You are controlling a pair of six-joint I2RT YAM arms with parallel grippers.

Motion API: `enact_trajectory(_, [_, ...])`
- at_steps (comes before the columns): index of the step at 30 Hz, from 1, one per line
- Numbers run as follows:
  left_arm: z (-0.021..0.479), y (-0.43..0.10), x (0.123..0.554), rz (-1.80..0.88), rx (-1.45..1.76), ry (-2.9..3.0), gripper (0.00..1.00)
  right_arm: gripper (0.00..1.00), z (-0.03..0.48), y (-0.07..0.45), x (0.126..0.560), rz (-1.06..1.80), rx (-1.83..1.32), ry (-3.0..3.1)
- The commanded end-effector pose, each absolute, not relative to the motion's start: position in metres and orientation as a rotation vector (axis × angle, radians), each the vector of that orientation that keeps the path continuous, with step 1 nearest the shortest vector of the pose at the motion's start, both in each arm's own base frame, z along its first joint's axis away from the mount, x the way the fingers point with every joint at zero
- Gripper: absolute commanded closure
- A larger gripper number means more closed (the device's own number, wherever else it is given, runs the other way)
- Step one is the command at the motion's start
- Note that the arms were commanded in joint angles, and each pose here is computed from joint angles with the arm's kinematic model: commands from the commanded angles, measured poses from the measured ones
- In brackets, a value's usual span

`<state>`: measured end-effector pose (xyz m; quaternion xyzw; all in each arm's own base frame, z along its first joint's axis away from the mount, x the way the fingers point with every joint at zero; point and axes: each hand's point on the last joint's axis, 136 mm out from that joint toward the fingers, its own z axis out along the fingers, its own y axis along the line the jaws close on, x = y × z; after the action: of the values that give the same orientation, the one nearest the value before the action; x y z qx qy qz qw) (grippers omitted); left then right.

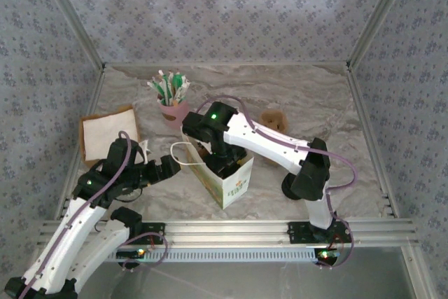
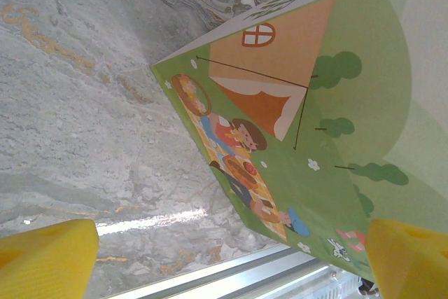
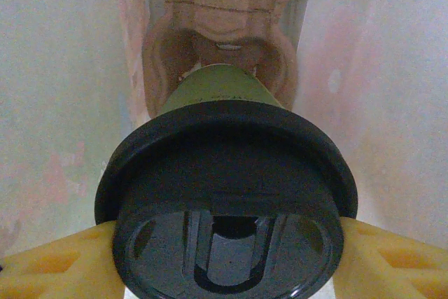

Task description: Pack the takeout coffee

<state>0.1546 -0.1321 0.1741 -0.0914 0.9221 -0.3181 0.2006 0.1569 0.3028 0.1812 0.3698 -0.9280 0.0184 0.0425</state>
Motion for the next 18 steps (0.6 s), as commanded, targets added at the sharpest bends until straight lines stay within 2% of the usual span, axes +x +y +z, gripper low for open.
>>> enact_trajectory(1, [0.1797,-0.1312,0.1534,-0.889,-0.249,2.560,0.02,0.31,0.1878,0.2810,0.1440,0.152,1.124,-2.748])
enact_trajectory(18, [0.1807,-0.1315,0.1536,-0.891,-0.247,2.559,0.03,0.31,0.1913,0.2840,0.1438,0.138,1.169,-2.782])
